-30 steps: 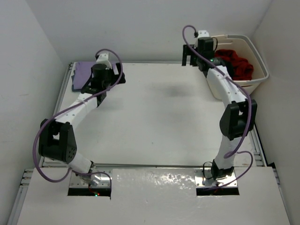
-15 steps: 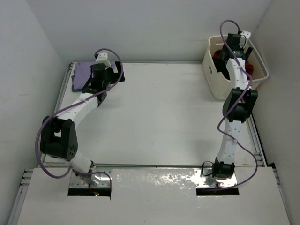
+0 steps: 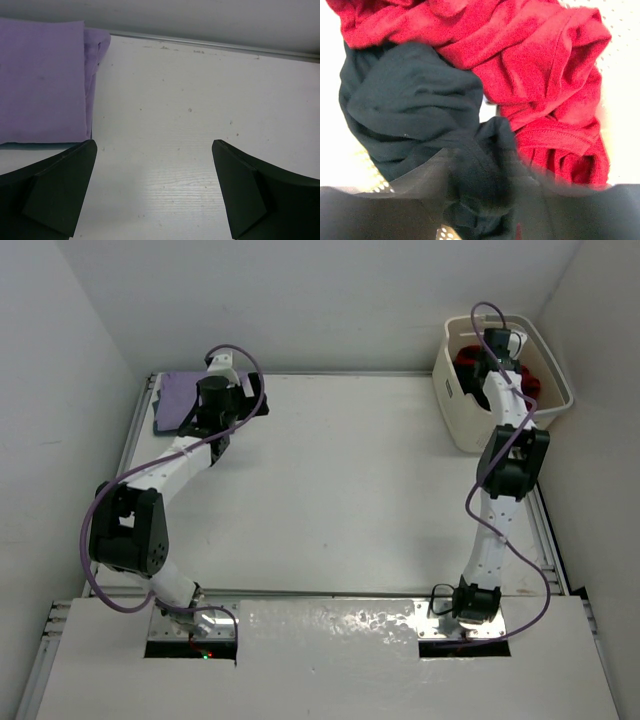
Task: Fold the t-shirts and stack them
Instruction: Grab crumpled tshirt from bin with the right arm, then move the tshirt to the center of the board
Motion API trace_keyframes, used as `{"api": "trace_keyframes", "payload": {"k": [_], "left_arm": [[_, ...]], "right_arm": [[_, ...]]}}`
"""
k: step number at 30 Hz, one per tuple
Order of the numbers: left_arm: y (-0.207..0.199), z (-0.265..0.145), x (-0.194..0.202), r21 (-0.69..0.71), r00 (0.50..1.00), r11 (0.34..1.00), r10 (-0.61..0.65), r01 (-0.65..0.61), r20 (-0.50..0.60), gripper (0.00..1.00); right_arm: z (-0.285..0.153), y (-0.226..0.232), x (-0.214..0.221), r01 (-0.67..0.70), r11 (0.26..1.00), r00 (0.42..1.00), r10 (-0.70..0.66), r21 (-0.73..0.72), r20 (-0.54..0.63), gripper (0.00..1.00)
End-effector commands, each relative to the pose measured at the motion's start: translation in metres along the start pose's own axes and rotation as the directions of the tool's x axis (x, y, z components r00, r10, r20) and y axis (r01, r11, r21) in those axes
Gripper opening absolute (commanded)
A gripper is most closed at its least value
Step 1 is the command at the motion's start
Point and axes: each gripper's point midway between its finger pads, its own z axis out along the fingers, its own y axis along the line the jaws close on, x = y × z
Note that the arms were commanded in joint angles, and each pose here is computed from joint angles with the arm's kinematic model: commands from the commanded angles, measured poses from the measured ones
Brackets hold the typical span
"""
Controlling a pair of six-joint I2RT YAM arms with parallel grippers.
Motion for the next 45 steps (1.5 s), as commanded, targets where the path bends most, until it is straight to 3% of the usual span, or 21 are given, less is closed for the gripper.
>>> {"api": "trace_keyframes", "payload": {"k": [1,2,8,16,22,27,32,36,38,40,41,43,45], "left_arm": [[-0.003,-0.001,-0.018,0.012,0.999,1.0,-0.015,0.015,0.047,1.0],[-0.001,-0.003,-0.021,0.004,0.998,1.0,-0.013,0.013,0.055,1.0],[-0.002,-0.01,-0.029,0.011,0.996,1.0,-0.011,0.01,0.087,1.0],[-0.003,-0.008,-0.03,0.017,0.995,1.0,-0.012,0.01,0.104,1.0],[-0.002,-0.006,-0.03,0.013,0.994,1.0,-0.011,0.01,0.106,1.0],[-0.004,-0.007,-0.033,0.019,0.994,1.0,-0.015,0.013,0.111,1.0],[-0.008,-0.007,-0.028,0.047,0.995,0.999,-0.026,0.022,0.1,1.0],[-0.011,-0.011,-0.031,0.063,0.994,0.997,-0.04,0.033,0.106,1.0],[-0.013,-0.015,-0.031,0.077,0.993,0.996,-0.047,0.039,0.11,1.0],[-0.013,-0.023,-0.035,0.08,0.991,0.996,-0.053,0.043,0.126,1.0],[-0.012,-0.026,-0.035,0.08,0.99,0.996,-0.053,0.043,0.13,1.0],[-0.011,-0.034,-0.039,0.079,0.988,0.996,-0.061,0.05,0.144,1.0],[-0.012,-0.044,-0.045,0.085,0.984,0.995,-0.067,0.054,0.162,1.0]], "right_arm": [[-0.011,-0.002,-0.018,-0.042,0.999,0.998,0.041,0.012,0.047,0.14],[-0.015,-0.003,-0.021,-0.051,0.999,0.997,0.05,0.007,0.058,0.0],[-0.059,-0.003,-0.069,-0.053,0.995,0.983,0.068,-0.085,0.172,0.0],[-0.142,0.008,-0.168,-0.017,0.958,0.89,0.144,-0.285,0.432,0.0],[-0.171,0.007,-0.193,-0.005,0.945,0.862,0.17,-0.328,0.478,0.0],[-0.235,0.022,-0.244,0.077,0.873,0.764,0.259,-0.481,0.592,0.0],[-0.355,0.022,-0.304,0.216,0.732,0.553,0.454,-0.646,0.699,0.0],[-0.48,0.023,-0.317,0.435,0.498,0.414,0.629,-0.75,0.658,0.0],[-0.525,0.025,-0.308,0.501,0.405,0.405,0.671,-0.765,0.621,0.0],[-0.572,0.05,-0.28,0.607,0.251,0.44,0.684,-0.754,0.582,0.0],[-0.593,0.055,-0.27,0.655,0.218,0.429,0.68,-0.724,0.594,0.0],[-0.623,0.087,-0.238,0.687,0.105,0.497,0.655,-0.719,0.57,0.0],[-0.635,0.097,-0.222,0.698,0.058,0.517,0.649,-0.714,0.558,0.0]]}}
